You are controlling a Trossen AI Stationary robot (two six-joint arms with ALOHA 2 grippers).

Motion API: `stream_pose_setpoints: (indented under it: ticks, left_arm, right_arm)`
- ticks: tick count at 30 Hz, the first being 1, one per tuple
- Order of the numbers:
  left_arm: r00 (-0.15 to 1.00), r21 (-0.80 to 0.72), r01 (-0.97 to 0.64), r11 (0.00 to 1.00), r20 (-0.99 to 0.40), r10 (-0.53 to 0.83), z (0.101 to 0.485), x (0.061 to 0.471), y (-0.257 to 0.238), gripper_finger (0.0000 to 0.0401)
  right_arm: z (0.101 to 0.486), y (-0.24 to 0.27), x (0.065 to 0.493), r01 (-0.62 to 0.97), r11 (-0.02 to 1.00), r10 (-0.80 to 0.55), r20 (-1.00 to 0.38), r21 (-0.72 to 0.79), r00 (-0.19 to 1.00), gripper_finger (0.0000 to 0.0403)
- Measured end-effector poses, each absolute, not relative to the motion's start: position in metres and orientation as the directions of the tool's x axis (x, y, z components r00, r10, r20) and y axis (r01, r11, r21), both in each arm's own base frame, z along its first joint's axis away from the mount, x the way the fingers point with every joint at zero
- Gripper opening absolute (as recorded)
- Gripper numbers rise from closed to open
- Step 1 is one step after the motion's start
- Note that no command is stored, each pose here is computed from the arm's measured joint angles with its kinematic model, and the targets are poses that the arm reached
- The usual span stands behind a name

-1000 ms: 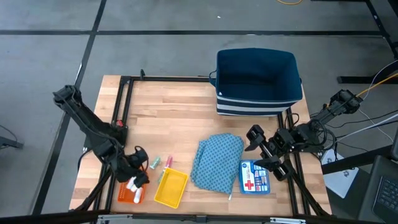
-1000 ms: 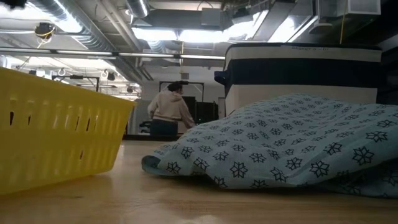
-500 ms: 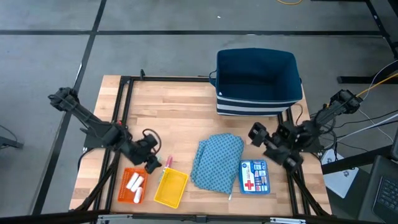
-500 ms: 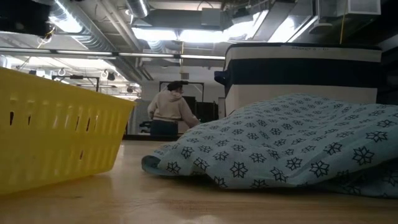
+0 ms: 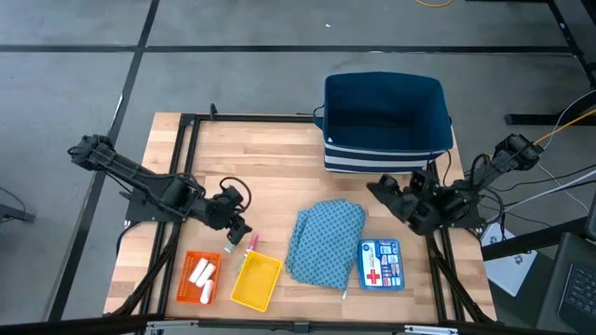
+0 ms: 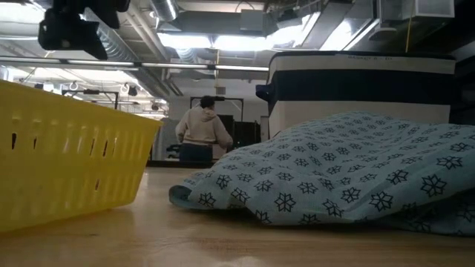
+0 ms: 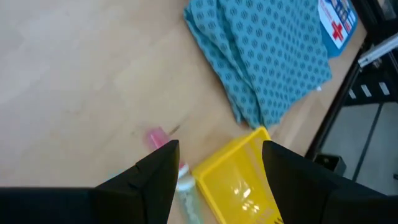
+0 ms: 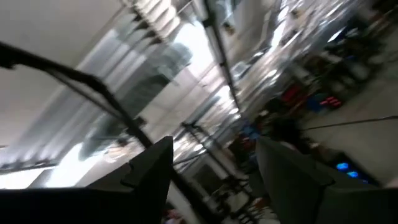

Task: Pick & Place Medicine items
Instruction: Put the left green medicine bottle into the yellow bin

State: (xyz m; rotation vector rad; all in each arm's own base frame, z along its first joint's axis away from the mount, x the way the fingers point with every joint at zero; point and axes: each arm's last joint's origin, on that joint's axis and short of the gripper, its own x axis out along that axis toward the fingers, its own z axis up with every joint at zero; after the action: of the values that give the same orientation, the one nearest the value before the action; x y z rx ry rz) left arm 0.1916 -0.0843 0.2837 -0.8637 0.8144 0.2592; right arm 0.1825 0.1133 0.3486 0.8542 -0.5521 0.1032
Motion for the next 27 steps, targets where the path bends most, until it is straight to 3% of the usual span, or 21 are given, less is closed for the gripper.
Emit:
stream_pose_setpoints:
  ticks: [5, 10, 15, 21, 27]
  left_arm:
    - [0.689, -0.562, -0.530, 0.635, -0.722, -0.064, 0.283, 0.194, -0.080, 0.0225]
    - [0.667, -0.550, -0.571, 0.609, -0.744, -0.047, 0.277, 0.200, -0.081, 0.0225]
    - [0.613, -0.512, -0.631, 0.583, -0.789, -0.030, 0.262, 0.211, -0.086, 0.0225]
    - [0.547, -0.469, -0.710, 0.525, -0.837, -0.009, 0.243, 0.223, -0.092, 0.0225]
    - [0.479, -0.436, -0.779, 0.451, -0.878, -0.021, 0.237, 0.220, -0.092, 0.0226]
  right_arm:
    - [0.344, 0.109, 0.184, -0.079, 0.697, -0.305, 0.395, 0.712, 0.867, 0.0231]
    - [0.340, 0.105, 0.191, -0.087, 0.677, -0.293, 0.375, 0.731, 0.879, 0.0231]
    - [0.329, 0.100, 0.197, 0.064, 0.653, -0.389, 0.262, 0.755, 0.883, 0.0231]
    - [0.331, 0.091, 0.207, -0.084, 0.711, -0.222, 0.335, 0.698, 0.916, 0.0231]
    - [0.343, 0.087, 0.221, 0.123, 0.810, -0.249, 0.147, 0.574, 0.957, 0.0231]
